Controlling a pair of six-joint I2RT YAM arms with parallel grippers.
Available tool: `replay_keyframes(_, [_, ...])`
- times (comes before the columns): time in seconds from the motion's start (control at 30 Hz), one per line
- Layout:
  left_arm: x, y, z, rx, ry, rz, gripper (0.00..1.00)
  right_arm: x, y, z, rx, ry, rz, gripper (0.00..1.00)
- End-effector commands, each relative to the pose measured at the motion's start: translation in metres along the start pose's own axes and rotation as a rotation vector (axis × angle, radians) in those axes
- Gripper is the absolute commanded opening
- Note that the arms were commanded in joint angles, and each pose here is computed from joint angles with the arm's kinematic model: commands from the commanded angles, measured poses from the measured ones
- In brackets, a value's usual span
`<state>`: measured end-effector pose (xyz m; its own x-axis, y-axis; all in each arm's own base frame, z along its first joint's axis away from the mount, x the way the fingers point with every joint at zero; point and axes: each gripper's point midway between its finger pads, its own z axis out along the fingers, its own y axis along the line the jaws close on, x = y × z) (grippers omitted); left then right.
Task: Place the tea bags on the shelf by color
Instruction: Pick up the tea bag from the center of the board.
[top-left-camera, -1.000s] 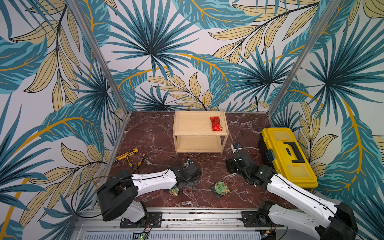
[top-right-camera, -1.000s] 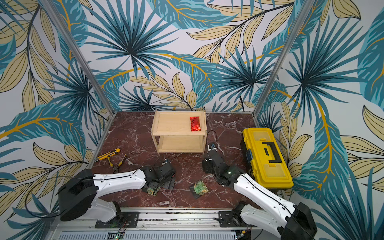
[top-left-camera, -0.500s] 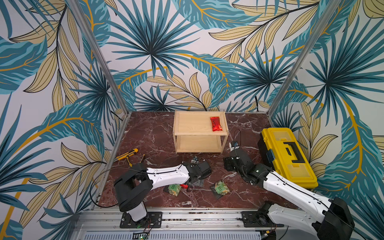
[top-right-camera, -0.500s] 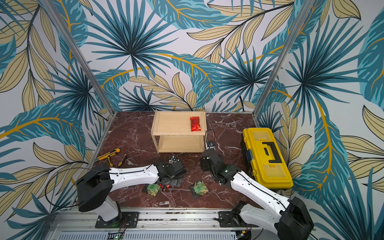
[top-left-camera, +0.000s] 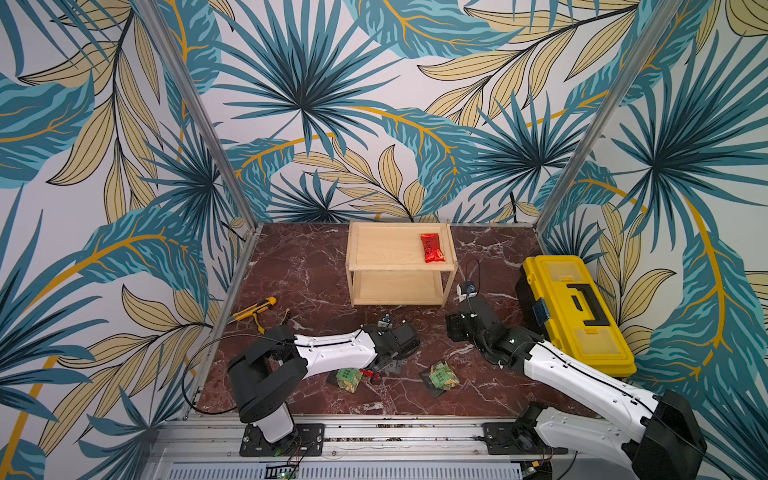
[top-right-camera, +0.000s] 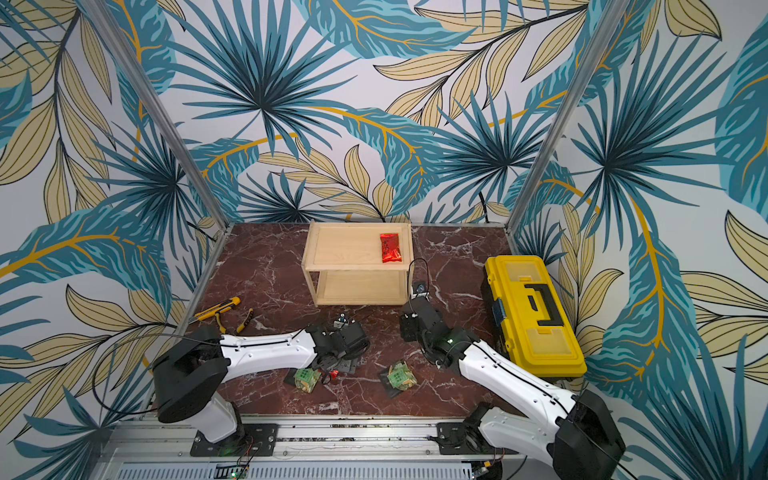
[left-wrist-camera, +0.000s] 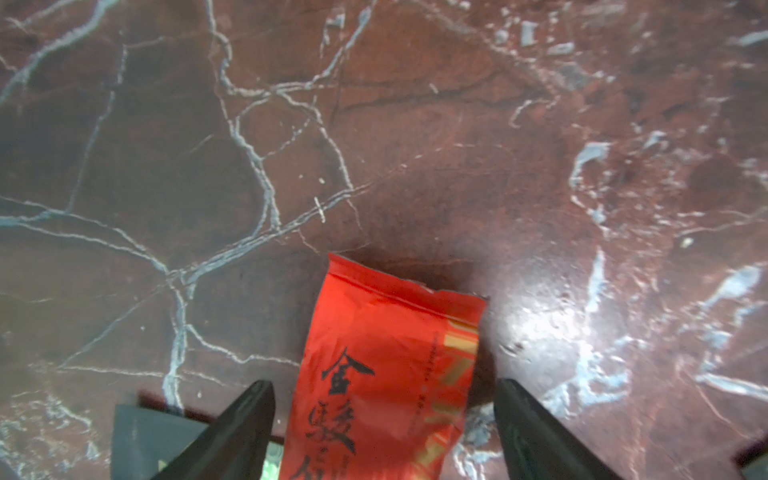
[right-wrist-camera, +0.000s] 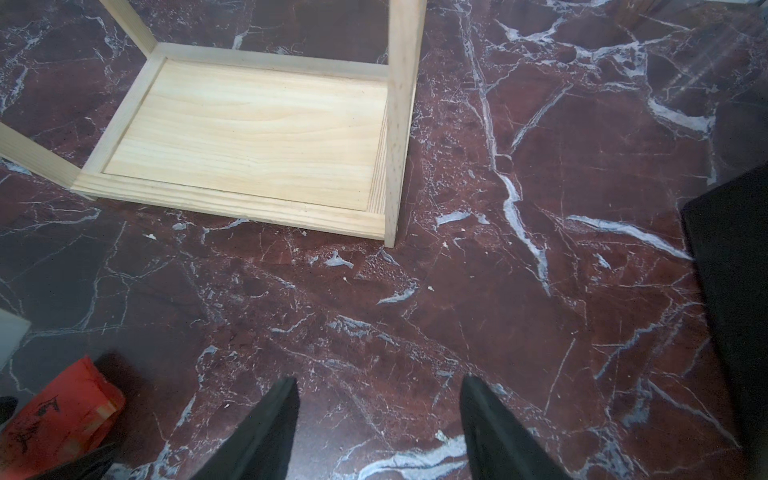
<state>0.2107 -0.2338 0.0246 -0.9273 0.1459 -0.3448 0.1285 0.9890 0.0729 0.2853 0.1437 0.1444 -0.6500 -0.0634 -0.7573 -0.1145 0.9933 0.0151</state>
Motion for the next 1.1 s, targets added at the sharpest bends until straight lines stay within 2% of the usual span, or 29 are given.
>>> replay_keyframes(0.0, [0.003,0.007,0.005,-0.006,0.001,-0.005,0.81,0.002,0.001,0.003,0.004,0.005,-0.010,0.66])
replay_keyframes(0.17, [0.006,0.011,0.005,-0.016,0.003,-0.007,0.69,0.001,0.002,0.004,0.010,0.006,-0.011,0.66])
replay_keyframes(0.37, [0.007,0.011,0.005,-0.015,0.003,-0.006,0.64,-0.003,0.000,0.004,0.024,0.001,-0.021,0.66])
replay_keyframes(0.8, [-0.010,0.009,-0.019,-0.001,-0.037,-0.004,0.60,-0.011,-0.007,0.002,0.068,-0.018,-0.047,0.66])
replay_keyframes(1.07, [-0.029,0.007,-0.052,0.032,-0.080,-0.022,0.59,-0.014,-0.010,0.002,0.092,-0.025,-0.064,0.66])
